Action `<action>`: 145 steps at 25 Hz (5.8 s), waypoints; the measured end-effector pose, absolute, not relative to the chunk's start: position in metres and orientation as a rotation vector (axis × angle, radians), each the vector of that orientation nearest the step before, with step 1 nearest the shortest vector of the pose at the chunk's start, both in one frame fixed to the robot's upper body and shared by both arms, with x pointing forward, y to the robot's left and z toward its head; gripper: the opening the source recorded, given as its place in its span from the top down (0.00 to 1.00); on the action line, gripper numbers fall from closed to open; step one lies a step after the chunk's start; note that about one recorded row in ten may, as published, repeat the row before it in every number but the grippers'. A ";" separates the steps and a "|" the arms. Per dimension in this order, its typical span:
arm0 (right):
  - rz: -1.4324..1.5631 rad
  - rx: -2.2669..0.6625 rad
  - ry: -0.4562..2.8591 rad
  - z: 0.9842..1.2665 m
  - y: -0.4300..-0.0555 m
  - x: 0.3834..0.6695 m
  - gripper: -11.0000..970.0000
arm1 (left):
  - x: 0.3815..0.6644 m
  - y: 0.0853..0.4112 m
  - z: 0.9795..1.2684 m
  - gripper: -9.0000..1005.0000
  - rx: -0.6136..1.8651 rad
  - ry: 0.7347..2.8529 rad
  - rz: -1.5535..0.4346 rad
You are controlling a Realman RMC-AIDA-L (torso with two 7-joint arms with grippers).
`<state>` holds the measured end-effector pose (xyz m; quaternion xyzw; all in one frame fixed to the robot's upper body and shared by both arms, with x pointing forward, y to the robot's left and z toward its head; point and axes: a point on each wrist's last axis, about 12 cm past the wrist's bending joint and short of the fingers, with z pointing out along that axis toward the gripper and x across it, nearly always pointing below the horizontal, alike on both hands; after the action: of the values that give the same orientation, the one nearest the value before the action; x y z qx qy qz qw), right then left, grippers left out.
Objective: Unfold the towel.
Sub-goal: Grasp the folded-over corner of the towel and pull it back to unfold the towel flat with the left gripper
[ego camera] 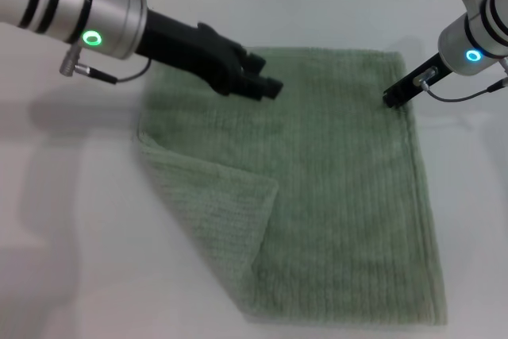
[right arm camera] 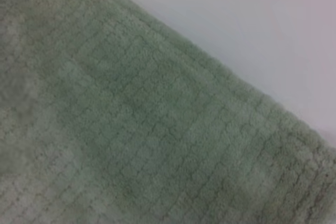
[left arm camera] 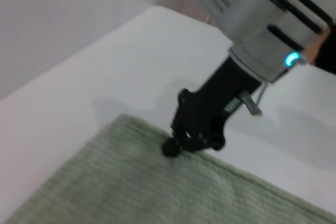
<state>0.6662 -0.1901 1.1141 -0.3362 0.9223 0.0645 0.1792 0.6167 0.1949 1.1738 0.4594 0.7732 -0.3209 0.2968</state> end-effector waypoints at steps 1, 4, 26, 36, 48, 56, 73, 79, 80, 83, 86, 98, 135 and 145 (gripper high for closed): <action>0.182 -0.951 2.607 1.114 -0.190 0.666 0.99 | 0.615 0.193 1.172 0.37 1.236 2.061 -0.854; 0.181 -0.953 2.607 1.114 -0.190 0.666 0.99 | 0.610 0.185 1.167 0.37 1.293 2.075 -0.864; 0.175 -0.960 2.596 1.117 -0.187 0.668 0.99 | 0.597 0.160 1.133 0.35 1.417 2.122 -0.863; 0.170 -0.973 2.594 1.117 -0.185 0.668 0.99 | 0.592 0.156 1.121 0.30 1.471 2.135 -0.824; 0.171 -0.972 2.591 1.117 -0.184 0.668 0.99 | 0.592 0.150 1.111 0.20 1.490 2.149 -0.760; 0.170 -0.970 2.590 1.117 -0.184 0.668 0.99 | 0.592 0.146 1.106 0.20 1.501 2.164 -0.727; 0.168 -0.971 2.587 1.118 -0.184 0.669 0.99 | 0.588 0.145 1.101 0.27 1.545 2.176 -0.705; 0.167 -0.970 2.586 1.118 -0.184 0.669 0.99 | 0.588 0.144 1.100 0.36 1.550 2.177 -0.704; 0.166 -0.970 2.585 1.118 -0.184 0.669 0.99 | 0.588 0.144 1.100 0.38 1.560 2.178 -0.701; 0.166 -0.970 2.584 1.118 -0.184 0.670 0.99 | 0.587 0.144 1.099 0.47 1.577 2.178 -0.695; 0.166 -0.970 2.584 1.118 -0.184 0.670 0.99 | 0.587 0.144 1.099 0.49 1.579 2.177 -0.692; 0.161 -0.966 2.578 1.118 -0.184 0.670 0.99 | 0.587 0.143 1.100 0.76 1.599 2.175 -0.679; 0.151 -0.958 2.589 1.112 -0.188 0.668 0.99 | 0.576 0.164 1.151 0.93 1.660 2.063 -0.822; 0.148 -0.959 2.588 1.112 -0.188 0.668 0.99 | 0.573 0.182 1.167 0.93 1.681 2.074 -0.847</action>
<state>0.6678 -0.1877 1.1116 -0.3408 0.9197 0.0528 0.1877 0.5727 0.1816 1.1669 0.5916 0.7296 -0.2981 0.1696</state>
